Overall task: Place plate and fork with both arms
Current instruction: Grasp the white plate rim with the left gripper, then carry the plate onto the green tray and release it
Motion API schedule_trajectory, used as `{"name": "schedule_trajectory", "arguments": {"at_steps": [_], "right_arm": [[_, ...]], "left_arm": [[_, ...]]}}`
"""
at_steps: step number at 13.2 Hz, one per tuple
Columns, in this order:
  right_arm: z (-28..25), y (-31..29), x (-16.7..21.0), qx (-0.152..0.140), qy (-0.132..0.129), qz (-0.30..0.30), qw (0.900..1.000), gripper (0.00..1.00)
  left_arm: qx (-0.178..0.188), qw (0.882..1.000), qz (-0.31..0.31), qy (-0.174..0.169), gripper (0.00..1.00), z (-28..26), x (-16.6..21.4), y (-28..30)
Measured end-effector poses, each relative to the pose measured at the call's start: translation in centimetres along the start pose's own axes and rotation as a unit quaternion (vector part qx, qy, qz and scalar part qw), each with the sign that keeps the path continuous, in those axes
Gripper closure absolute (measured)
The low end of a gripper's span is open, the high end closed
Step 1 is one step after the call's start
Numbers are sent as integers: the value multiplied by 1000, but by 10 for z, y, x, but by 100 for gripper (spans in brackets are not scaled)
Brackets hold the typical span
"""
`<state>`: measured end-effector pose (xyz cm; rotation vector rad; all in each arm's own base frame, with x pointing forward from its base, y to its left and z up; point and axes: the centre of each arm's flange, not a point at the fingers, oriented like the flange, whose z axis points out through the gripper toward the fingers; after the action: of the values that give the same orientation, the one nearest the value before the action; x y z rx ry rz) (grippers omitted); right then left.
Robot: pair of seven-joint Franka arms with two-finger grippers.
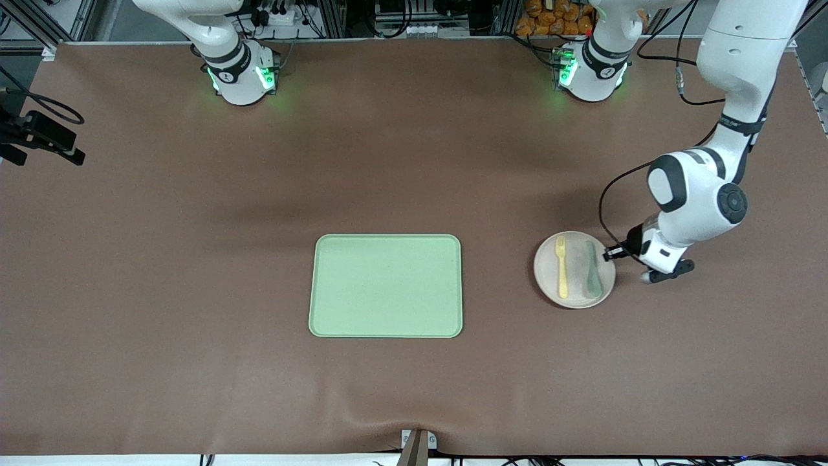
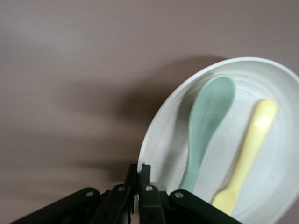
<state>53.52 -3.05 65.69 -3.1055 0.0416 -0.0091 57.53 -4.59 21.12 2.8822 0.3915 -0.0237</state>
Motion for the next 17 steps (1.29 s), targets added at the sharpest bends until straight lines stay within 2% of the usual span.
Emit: {"name": "schedule_trajectory", "arguments": {"at_steps": [4, 7, 12, 17], "right_arm": [[0, 0, 0, 0, 0, 0, 1000, 0], [0, 0, 0, 0, 0, 0, 1000, 0], [0, 1, 0, 0, 0, 1, 1000, 0], [0, 1, 0, 0, 0, 1, 1000, 0]], "left_arm": [[-55, 997, 45, 30, 96, -34, 4, 119], [-81, 994, 75, 27, 96, -42, -1, 198], [-97, 992, 80, -20, 96, 42, -43, 310], [-69, 995, 59, -35, 96, 108, -58, 331]]}}
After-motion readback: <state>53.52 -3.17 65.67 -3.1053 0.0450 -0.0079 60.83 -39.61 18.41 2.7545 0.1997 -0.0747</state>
